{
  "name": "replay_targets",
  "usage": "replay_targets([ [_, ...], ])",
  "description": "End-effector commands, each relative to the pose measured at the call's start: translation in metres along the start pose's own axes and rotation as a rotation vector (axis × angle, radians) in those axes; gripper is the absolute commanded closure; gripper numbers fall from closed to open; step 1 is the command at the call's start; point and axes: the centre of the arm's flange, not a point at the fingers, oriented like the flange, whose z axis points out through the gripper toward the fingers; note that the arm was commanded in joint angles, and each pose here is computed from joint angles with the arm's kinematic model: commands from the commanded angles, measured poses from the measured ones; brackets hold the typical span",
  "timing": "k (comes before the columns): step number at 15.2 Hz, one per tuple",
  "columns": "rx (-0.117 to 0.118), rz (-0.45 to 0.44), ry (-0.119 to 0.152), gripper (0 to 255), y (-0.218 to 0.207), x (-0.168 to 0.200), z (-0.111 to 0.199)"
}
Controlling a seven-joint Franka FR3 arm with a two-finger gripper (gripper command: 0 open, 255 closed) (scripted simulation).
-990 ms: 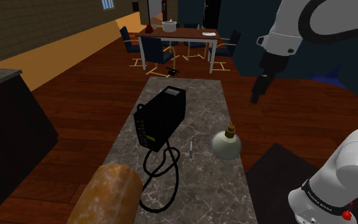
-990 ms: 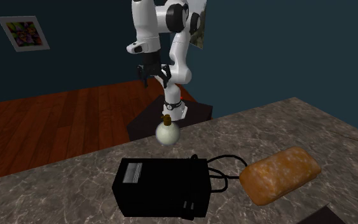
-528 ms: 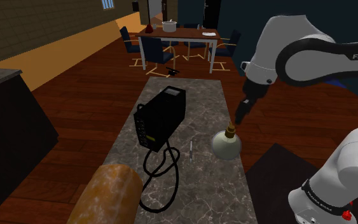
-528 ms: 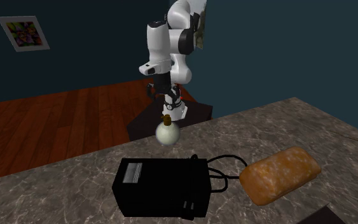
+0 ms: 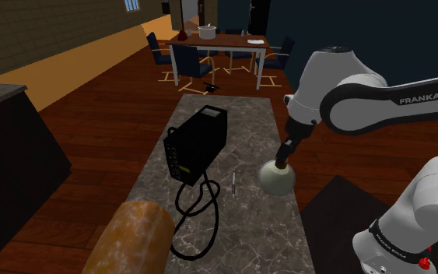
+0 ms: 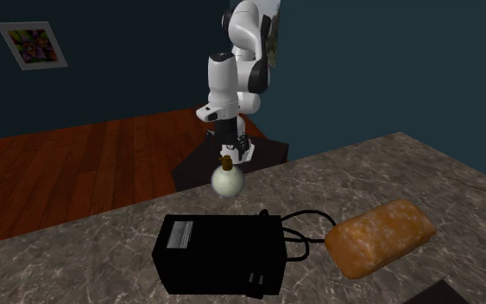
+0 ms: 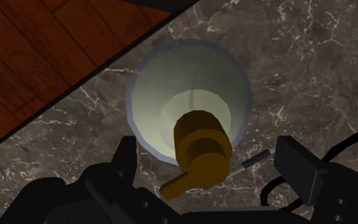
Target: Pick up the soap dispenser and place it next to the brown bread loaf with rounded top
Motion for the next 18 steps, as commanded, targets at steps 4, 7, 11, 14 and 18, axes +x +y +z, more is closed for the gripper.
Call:
replay_targets([
  [4,0.000,0.000,0.001,0,0.0004,0.0005,0.0195],
  [7,0.000,0.000,0.001,0,0.0004,0.0006,0.0195],
  [11,0.000,0.000,0.001,255,0.0004,0.0006,0.0194],
  [14,0.000,0.000,0.001,255,0.0004,0.0005,0.0195],
  [18,0.000,0.000,0.001,255,0.0003,0.0007,0.0193],
])
